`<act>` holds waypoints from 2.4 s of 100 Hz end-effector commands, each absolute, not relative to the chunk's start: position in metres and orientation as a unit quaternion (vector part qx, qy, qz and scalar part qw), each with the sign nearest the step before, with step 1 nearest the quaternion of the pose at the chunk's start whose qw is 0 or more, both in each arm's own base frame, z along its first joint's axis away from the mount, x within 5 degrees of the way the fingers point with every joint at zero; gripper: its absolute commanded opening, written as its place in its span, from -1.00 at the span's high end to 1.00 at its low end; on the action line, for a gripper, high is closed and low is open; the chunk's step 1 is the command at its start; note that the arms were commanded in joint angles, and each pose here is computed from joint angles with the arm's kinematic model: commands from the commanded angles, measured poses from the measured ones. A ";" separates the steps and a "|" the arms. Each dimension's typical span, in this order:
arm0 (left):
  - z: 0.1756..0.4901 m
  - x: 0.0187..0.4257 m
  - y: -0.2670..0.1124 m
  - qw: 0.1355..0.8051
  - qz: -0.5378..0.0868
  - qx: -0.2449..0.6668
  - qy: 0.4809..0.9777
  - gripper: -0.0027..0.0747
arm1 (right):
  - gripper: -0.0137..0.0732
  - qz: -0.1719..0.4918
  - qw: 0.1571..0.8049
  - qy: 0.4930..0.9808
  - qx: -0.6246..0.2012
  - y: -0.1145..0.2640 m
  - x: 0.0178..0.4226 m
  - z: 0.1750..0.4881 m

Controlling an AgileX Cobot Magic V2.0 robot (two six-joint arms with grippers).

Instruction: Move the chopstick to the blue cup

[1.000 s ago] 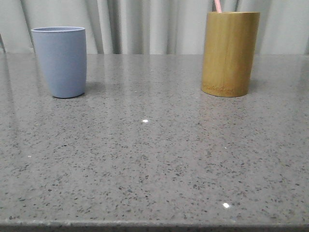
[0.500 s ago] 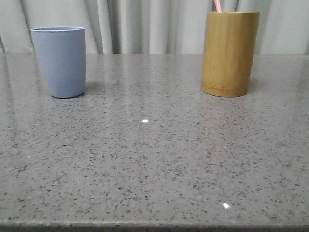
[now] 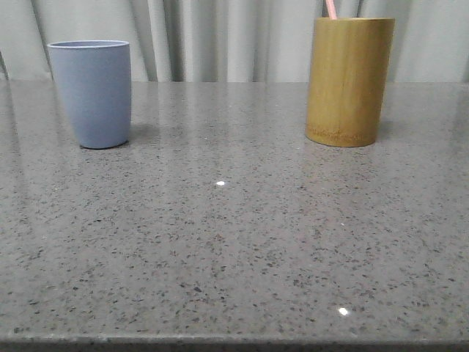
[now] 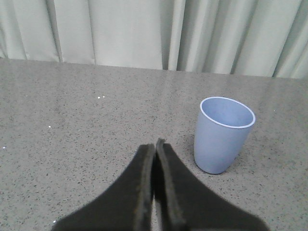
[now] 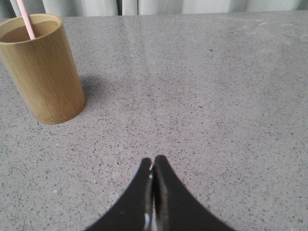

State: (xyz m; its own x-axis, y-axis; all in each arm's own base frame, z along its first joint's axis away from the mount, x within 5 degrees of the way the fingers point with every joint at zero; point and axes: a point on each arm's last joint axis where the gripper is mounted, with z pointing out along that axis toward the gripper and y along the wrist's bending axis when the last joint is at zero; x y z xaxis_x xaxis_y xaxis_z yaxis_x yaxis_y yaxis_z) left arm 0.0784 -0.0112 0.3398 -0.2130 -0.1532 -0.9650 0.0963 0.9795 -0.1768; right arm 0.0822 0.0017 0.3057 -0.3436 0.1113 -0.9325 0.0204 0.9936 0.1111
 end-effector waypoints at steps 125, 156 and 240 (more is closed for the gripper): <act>0.413 0.224 -0.061 0.518 -0.127 0.080 0.842 -0.07 | -0.04 0.044 0.585 0.809 0.044 0.002 0.117 0.335; 0.400 0.290 -0.086 0.424 -0.125 0.104 0.891 -0.07 | -0.04 0.044 0.586 0.808 0.044 0.002 0.117 0.335; 0.339 0.351 -0.103 0.298 -0.108 0.110 0.942 0.26 | -0.04 0.044 0.586 0.808 0.043 0.002 0.117 0.335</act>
